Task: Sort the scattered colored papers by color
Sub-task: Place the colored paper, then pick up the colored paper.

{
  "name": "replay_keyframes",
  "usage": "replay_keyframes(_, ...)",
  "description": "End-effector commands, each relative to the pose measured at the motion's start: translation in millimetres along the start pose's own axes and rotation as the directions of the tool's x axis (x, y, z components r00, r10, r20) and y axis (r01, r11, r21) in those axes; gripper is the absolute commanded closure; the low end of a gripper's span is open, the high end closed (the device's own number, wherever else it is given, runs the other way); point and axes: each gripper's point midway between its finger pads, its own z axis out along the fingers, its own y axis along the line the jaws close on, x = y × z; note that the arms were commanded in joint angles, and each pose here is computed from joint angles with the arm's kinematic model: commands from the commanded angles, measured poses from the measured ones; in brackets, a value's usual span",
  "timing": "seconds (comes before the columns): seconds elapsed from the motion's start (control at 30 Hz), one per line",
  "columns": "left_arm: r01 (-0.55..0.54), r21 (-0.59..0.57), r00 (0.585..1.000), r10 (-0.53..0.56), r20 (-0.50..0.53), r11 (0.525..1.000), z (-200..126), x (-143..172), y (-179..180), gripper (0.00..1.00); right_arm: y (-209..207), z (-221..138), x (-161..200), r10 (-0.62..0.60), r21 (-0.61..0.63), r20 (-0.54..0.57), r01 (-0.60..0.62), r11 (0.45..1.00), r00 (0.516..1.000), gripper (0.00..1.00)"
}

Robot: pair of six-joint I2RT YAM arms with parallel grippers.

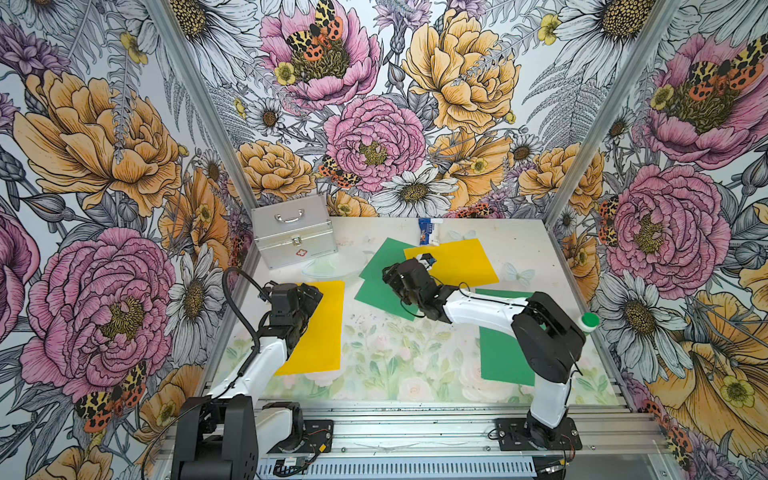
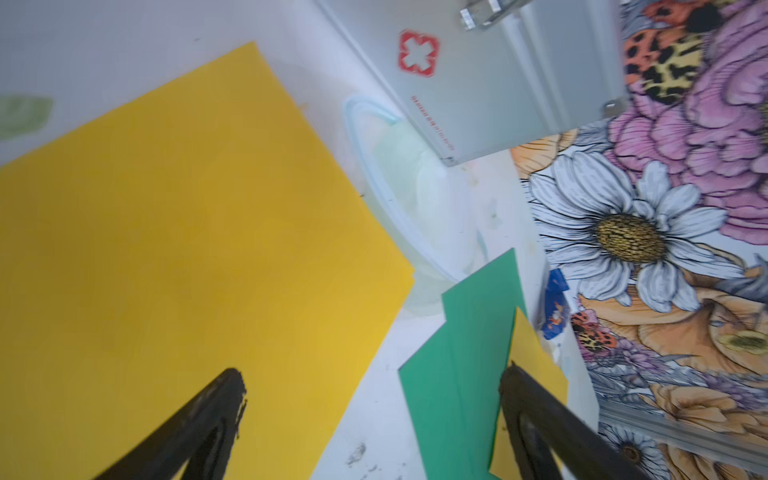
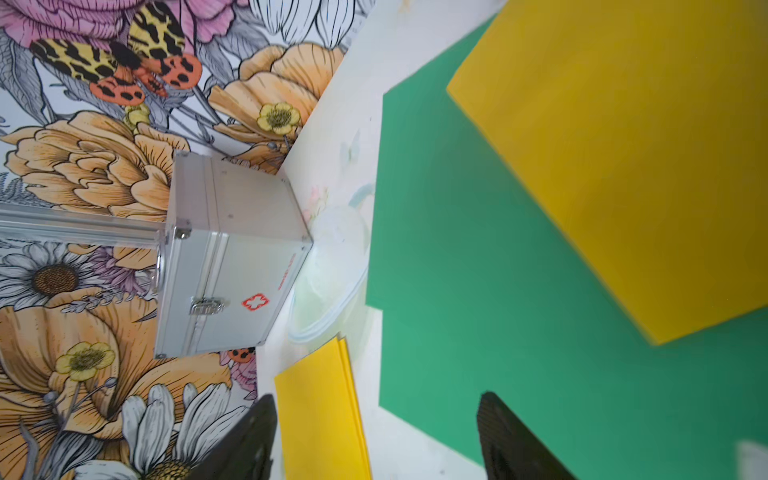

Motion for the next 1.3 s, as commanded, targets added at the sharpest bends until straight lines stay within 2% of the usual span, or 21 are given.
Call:
replay_keyframes(0.0,-0.125,0.053,0.991,0.122,0.047,0.991,-12.3,-14.0,-42.7,0.02,-9.9,-22.5,-46.2,-0.240,0.014,-0.006,0.241,0.971,0.971,0.18)
replay_keyframes(0.07,-0.173,0.096,0.985,0.171,0.036,0.980,-9.9,-11.8,-69.3,0.02,-34.3,-28.5,-79.1,-0.278,0.045,-0.035,0.280,0.959,0.960,0.15)
replay_keyframes(0.13,-0.225,0.156,0.974,0.227,0.010,0.962,-3.4,-4.3,-96.0,0.02,-62.2,-33.4,-108.7,-0.263,0.079,-0.069,0.269,0.960,0.962,0.15)
replay_keyframes(0.3,-0.306,0.384,0.927,0.364,-0.086,0.871,21.1,29.1,-168.7,0.02,-129.5,-45.0,-178.2,-0.219,0.148,-0.089,0.230,0.962,0.972,0.15)
replay_keyframes(0.43,-0.340,0.525,0.858,0.485,-0.166,0.780,46.8,66.0,-215.6,0.02,-172.5,-33.5,-214.9,-0.089,0.143,-0.134,0.108,0.984,0.987,0.15)
replay_keyframes(0.5,-0.307,0.595,0.821,0.523,-0.229,0.743,65.1,86.0,-234.7,0.02,-179.0,-24.5,-228.5,-0.098,0.125,-0.162,0.119,0.985,0.982,0.15)
replay_keyframes(0.57,-0.250,0.623,0.783,0.533,-0.320,0.741,95.0,110.9,-240.6,0.02,-186.9,-18.2,-235.6,-0.143,0.157,-0.212,0.178,0.971,0.967,0.15)
replay_keyframes(0.67,-0.216,0.626,0.750,0.538,-0.386,0.750,125.1,136.2,-244.2,0.01,-204.8,-17.8,-238.8,-0.178,0.238,-0.260,0.242,0.941,0.949,0.15)
replay_keyframes(0.77,-0.212,0.635,0.714,0.561,-0.418,0.743,144.7,160.8,-248.7,0.02,-220.8,-20.9,-235.9,-0.166,0.273,-0.273,0.241,0.931,0.948,0.14)
replay_keyframes(0.93,-0.221,0.612,0.654,0.581,-0.485,0.760,179.4,191.4,-243.4,0.02,-239.6,-19.1,-230.1,-0.130,0.291,-0.293,0.218,0.932,0.947,0.15)
replay_keyframes(1.27,-0.240,0.520,0.636,0.537,-0.554,0.820,209.0,224.5,-223.1,0.02,-255.8,-8.9,-218.7,-0.085,0.282,-0.336,0.186,0.941,0.938,0.16)
